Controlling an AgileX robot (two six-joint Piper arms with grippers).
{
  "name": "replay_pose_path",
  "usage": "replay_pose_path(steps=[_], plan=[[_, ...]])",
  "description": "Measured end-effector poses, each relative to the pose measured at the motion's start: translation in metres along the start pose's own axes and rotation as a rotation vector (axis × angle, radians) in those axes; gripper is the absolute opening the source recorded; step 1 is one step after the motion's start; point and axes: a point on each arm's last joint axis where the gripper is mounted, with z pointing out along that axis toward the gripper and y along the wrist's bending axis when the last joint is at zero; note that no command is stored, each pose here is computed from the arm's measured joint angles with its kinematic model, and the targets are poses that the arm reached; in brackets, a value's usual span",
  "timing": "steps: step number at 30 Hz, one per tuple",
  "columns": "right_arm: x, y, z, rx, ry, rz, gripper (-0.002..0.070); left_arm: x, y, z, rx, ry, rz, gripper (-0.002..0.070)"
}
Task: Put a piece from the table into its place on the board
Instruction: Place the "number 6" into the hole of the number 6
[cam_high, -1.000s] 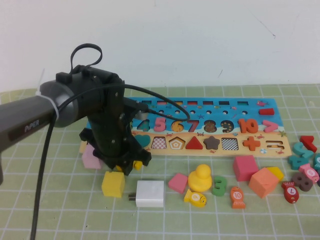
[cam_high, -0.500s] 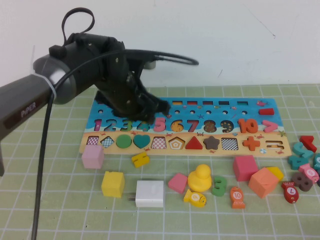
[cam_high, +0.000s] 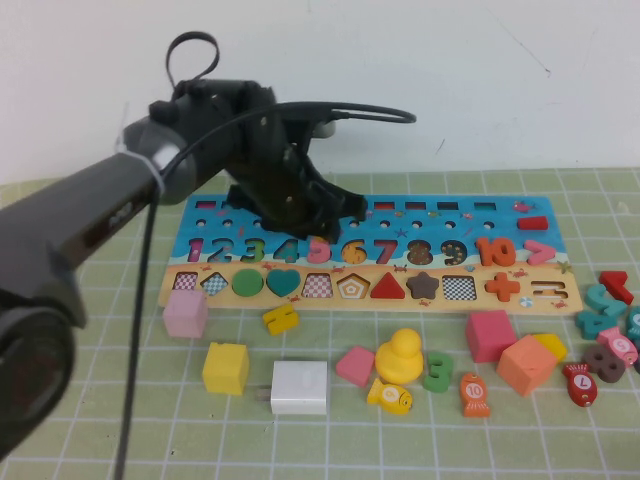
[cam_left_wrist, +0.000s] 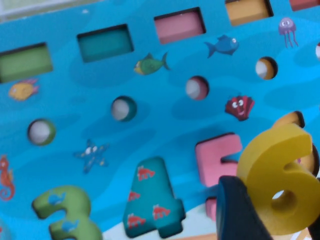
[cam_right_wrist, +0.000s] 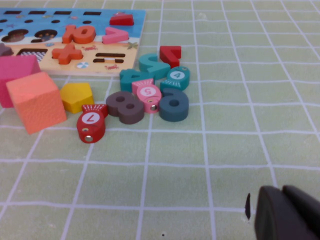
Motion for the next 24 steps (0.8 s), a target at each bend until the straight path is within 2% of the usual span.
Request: replay_pose_path(steps=[10, 17, 24], plan=[[0.0, 0.0, 0.0, 0.0, 0.0, 0.0, -0.0003, -0.011, -0.044, 0.016, -0.056, 0.067, 0.166, 0.0261], [0.0, 0.0, 0.0, 0.0, 0.0, 0.0, -0.0003, -0.007, -0.04, 0.033, -0.099, 0.13, 0.179, 0.0261], [0.0, 0.0, 0.0, 0.0, 0.0, 0.0, -0.0003, -0.007, -0.04, 0.033, -0.1, 0.127, 0.18, 0.0261]])
